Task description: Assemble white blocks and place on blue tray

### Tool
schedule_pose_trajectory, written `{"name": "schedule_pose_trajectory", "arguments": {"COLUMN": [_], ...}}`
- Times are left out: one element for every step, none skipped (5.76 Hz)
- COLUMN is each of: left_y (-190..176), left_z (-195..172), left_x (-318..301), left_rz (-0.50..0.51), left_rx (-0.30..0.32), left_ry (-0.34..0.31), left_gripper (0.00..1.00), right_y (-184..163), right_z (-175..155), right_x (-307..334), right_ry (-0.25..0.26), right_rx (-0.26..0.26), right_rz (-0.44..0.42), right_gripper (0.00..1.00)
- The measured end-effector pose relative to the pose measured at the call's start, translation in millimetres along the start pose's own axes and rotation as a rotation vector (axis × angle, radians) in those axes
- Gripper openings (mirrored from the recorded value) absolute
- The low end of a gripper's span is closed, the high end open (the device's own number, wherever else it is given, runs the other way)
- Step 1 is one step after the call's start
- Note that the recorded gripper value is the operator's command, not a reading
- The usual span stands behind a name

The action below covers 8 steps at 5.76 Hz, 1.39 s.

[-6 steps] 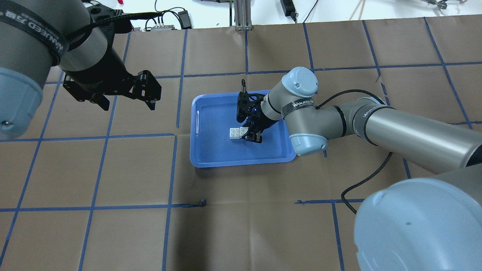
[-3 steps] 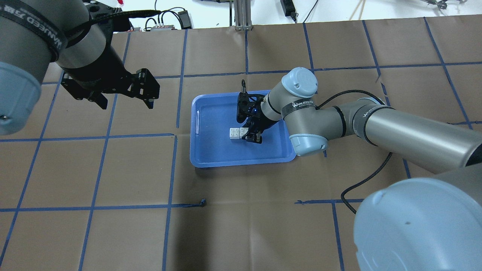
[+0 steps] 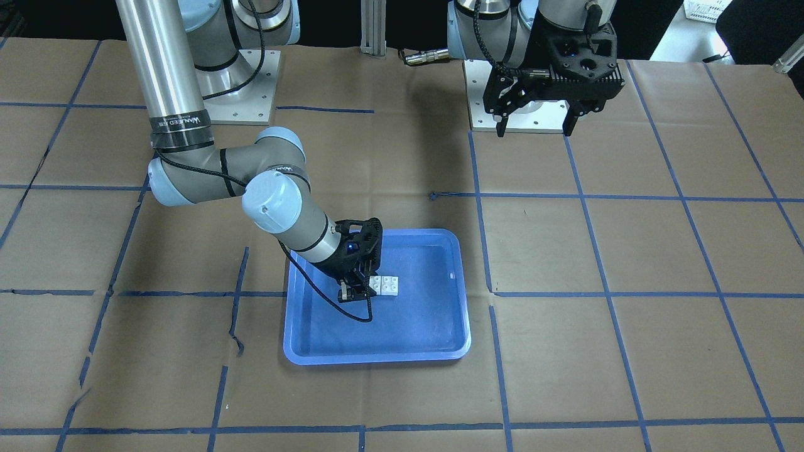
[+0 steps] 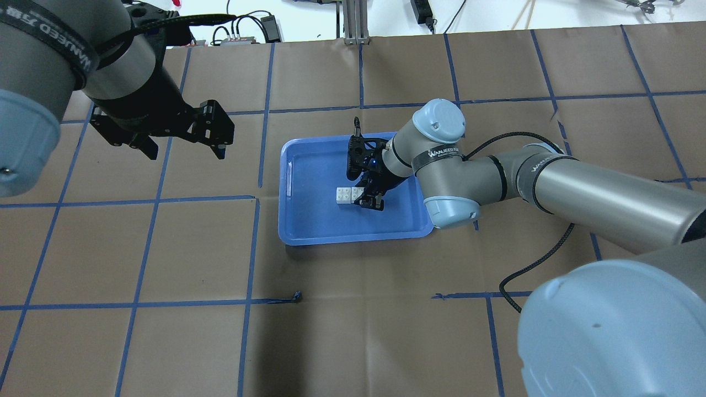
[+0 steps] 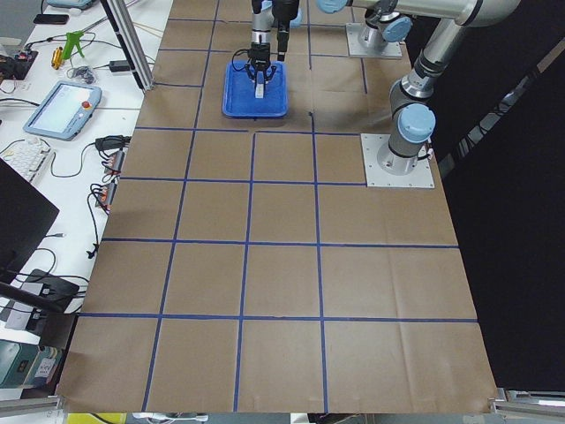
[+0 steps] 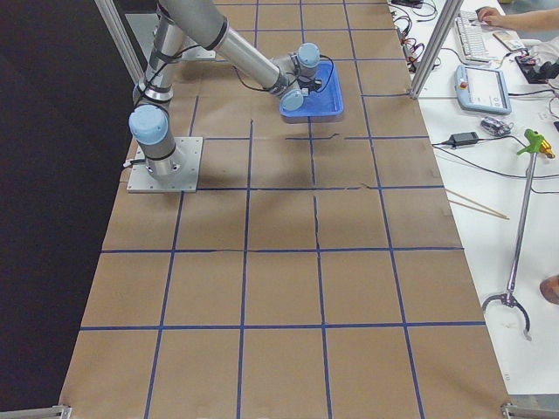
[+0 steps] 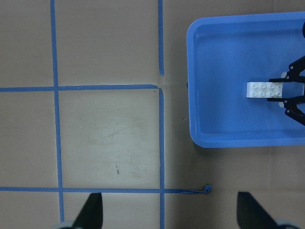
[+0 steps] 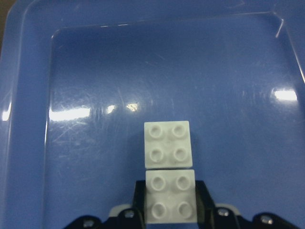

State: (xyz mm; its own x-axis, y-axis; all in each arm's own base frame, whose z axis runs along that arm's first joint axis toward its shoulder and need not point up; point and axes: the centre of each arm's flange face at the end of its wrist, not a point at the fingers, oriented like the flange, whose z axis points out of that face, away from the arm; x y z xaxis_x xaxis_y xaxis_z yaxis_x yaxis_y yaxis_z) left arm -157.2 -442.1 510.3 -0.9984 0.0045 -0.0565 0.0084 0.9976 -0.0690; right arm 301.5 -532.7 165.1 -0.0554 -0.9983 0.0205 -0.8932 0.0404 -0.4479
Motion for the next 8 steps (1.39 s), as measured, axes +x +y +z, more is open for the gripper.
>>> {"name": "schedule_pose_trajectory", "arguments": {"left_y": [-0.1, -0.3, -0.3, -0.4, -0.4, -0.5, -0.6, -0.6], "left_z": [0.2, 0.3, 0.4, 0.4, 0.4, 1.0, 1.5, 2.0], "left_x": [-0.3, -0.7, -1.0, -1.1, -1.2, -1.1, -1.1, -1.0], "left_rz": [-0.001, -0.002, -0.003, -0.004, -0.004, -0.005, -0.004, -0.005], "left_rx": [0.0, -0.001, -0.001, -0.001, -0.001, -0.002, -0.003, -0.004], "left_ry": [0.0, 0.0, 0.0, 0.0, 0.0, 0.0, 0.0, 0.0], "left_gripper": [0.99, 0.99, 0.99, 0.99, 0.99, 0.99, 0.99, 0.99], "right_y": [0.0, -0.4, -0.8, -1.2, -1.4, -1.5, -1.4, -1.4], "right_z": [0.1, 0.2, 0.1, -0.5, -0.6, -0.4, -0.3, -0.4], "right_x": [0.0, -0.3, -0.4, -0.2, 0.0, 0.1, 0.2, 0.3], "right_ry": [0.0, -0.001, -0.001, 0.0, 0.001, 0.001, 0.0, 0.0], "right_rx": [0.0, 0.002, 0.003, 0.004, 0.005, 0.006, 0.007, 0.008], "right_rz": [0.001, 0.001, 0.001, 0.007, 0.015, 0.018, 0.019, 0.02], "right_gripper": [0.43, 0.43, 0.43, 0.57, 0.58, 0.59, 0.6, 0.89]}}
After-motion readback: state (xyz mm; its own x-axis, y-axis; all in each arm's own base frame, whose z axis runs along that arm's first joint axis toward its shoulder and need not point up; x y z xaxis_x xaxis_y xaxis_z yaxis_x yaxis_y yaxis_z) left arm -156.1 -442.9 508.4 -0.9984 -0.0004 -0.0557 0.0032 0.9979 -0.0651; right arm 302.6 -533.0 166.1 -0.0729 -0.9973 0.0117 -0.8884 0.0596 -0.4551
